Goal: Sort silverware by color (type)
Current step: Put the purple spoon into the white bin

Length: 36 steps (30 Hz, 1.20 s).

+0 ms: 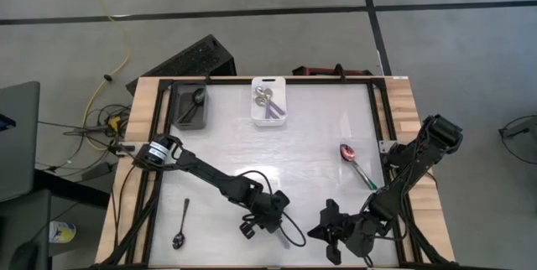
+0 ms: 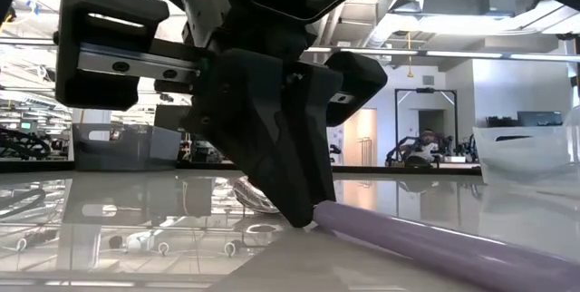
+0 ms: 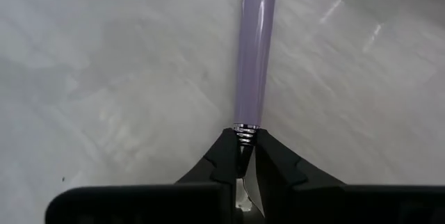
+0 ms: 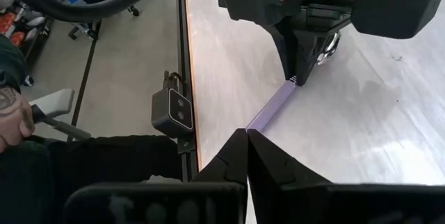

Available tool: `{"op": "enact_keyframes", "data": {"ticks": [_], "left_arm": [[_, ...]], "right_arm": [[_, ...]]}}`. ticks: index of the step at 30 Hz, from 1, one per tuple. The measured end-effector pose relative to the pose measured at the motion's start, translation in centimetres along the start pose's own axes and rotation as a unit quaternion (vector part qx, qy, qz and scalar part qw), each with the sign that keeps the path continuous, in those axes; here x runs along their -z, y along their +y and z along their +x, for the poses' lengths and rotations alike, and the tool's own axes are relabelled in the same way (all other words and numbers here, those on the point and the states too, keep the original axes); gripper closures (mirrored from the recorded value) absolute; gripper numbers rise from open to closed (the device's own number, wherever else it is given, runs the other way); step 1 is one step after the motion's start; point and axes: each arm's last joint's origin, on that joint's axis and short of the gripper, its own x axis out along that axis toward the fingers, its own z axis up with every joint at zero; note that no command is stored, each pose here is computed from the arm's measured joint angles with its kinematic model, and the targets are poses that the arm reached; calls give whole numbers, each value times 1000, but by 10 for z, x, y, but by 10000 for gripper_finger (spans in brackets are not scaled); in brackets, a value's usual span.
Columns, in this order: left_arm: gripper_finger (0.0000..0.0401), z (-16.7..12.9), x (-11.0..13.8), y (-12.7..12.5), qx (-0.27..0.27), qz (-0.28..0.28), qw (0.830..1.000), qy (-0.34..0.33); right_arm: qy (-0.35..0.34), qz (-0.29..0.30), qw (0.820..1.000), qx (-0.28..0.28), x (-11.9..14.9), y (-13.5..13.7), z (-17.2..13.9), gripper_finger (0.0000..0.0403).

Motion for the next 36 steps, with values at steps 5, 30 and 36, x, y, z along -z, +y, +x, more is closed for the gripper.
{"op": "enact_keyframes", "data": {"ticks": [5,30,36], "left_arm": [[388,-12,-3,-1,-7,-10,1000,11],[391,-222,87,134,-257,157,900,314],[391,-248,120,176,-316,191,866,336]], "right_arm": [[1,1,1000,-2,1,1,-1,376],[-14,-42,999,22,-7,-6,4,376],[-18,-44,998,32,-13,-11,9,376]]}}
